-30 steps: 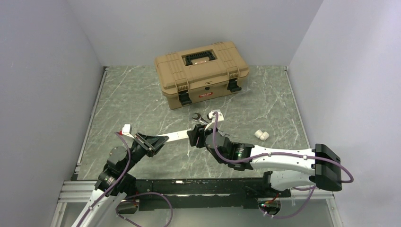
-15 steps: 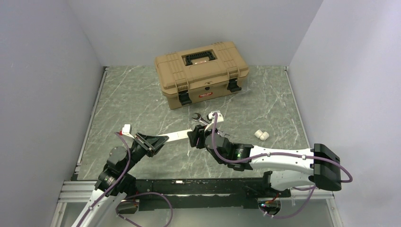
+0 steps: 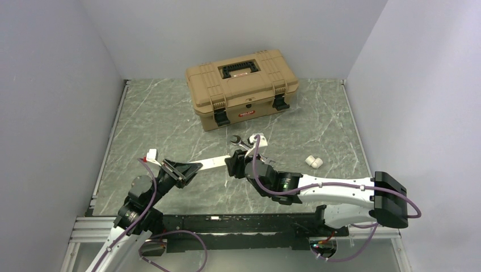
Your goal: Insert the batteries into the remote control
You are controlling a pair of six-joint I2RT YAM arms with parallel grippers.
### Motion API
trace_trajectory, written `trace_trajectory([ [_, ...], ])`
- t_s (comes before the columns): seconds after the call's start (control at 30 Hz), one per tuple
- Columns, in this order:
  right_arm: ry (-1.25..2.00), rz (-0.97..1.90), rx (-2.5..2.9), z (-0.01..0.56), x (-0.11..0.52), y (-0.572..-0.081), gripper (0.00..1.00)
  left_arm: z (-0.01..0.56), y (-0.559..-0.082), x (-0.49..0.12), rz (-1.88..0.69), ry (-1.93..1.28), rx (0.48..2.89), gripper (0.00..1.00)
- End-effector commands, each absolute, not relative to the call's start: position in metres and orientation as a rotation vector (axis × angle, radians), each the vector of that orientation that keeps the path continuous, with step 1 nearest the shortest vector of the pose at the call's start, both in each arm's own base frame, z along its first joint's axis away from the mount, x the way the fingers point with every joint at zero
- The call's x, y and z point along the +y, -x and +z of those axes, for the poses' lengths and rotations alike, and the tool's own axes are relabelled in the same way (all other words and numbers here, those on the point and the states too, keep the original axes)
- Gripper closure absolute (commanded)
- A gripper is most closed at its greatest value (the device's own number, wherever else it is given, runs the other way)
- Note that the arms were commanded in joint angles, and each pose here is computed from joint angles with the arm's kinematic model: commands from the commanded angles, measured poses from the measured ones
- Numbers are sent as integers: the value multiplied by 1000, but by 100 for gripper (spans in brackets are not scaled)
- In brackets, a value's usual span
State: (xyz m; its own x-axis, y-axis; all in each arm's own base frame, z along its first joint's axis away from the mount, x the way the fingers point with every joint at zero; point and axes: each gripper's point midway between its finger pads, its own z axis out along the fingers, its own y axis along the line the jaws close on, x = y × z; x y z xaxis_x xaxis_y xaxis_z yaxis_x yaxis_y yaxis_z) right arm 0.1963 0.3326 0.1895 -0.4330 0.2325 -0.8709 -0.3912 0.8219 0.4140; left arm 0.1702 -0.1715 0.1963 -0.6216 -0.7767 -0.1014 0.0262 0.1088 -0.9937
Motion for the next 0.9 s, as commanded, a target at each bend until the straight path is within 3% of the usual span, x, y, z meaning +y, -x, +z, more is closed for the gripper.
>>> trace_trajectory([
  [0.0, 127, 701, 1911, 186, 337, -197, 54, 227, -168, -170, -1660, 719, 1644, 100],
  [0.87, 188, 723, 1945, 179, 350, -191, 63, 228, -169, -171, -1667, 719, 1633, 100],
])
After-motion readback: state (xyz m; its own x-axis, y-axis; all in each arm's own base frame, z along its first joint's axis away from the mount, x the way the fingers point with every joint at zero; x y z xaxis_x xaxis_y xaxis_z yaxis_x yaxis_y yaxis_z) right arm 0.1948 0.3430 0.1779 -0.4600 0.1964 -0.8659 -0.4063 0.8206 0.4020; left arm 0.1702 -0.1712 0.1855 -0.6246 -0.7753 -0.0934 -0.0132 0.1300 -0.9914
